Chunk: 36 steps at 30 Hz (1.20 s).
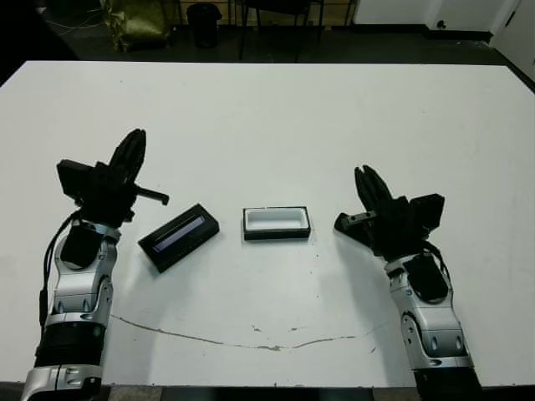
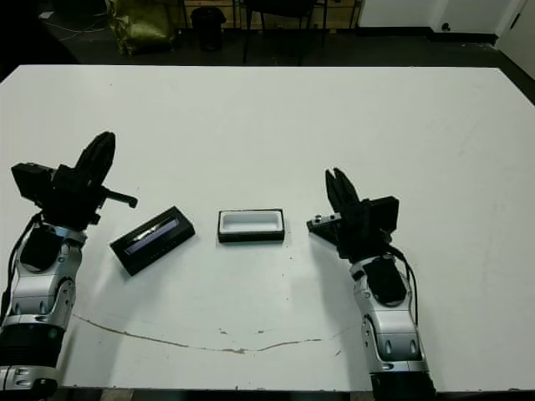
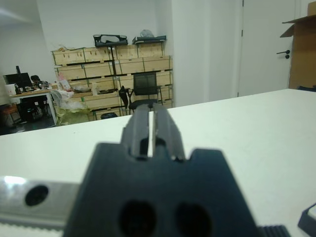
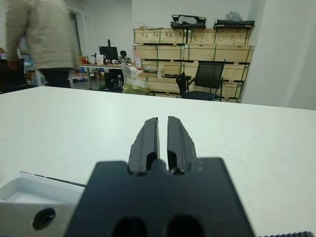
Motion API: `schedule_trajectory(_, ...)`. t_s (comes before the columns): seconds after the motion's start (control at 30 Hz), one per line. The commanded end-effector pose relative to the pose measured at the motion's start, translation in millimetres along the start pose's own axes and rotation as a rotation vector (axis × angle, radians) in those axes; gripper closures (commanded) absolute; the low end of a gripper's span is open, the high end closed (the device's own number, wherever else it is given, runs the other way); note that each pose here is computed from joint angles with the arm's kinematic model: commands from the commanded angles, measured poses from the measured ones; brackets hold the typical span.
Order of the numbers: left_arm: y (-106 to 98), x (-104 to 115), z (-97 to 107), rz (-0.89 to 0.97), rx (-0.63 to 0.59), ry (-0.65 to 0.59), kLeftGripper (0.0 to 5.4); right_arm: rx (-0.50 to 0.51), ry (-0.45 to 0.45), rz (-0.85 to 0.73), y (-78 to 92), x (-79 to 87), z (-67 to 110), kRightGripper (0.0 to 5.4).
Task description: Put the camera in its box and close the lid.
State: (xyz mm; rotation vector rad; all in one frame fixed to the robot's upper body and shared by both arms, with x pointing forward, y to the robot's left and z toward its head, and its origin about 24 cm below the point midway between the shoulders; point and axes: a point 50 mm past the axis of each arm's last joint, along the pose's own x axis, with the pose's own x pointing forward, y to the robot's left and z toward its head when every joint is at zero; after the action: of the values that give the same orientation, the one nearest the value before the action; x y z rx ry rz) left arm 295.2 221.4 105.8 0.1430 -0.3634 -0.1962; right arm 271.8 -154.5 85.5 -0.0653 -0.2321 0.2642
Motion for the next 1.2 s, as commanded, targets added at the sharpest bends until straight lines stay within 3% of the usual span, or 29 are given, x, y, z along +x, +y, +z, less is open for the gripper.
schedule_trajectory(0.03, 0, -6, -7, 0.000, -0.010, 0.039, 5.40, -0.005, 0.036, -0.011, -1.6, -2.9, -5.6, 5.37)
schedule_trajectory(0.53, 0, -7, -10, -0.004, -0.026, 0.033, 5.40, 0.019, 0.013, 0.039, -6.1, -4.5, -2.6, 5.37)
schedule_trajectory(0.63, -1, -7, -10, -0.001, -0.019, 0.035, 5.40, 0.013, 0.003, 0.084, -15.3, -6.2, 2.8, 5.37)
schedule_trajectory(0.77, 1, -7, -9, 0.005, -0.013, 0.038, 5.40, -0.092, 0.000, 0.106, -31.7, -15.5, 14.3, 5.37)
schedule_trajectory(1.2, 0, -7, -11, 0.004, -0.014, 0.033, 5.40, -0.186, 0.063, 0.275, -76.1, -35.0, 41.2, 5.25)
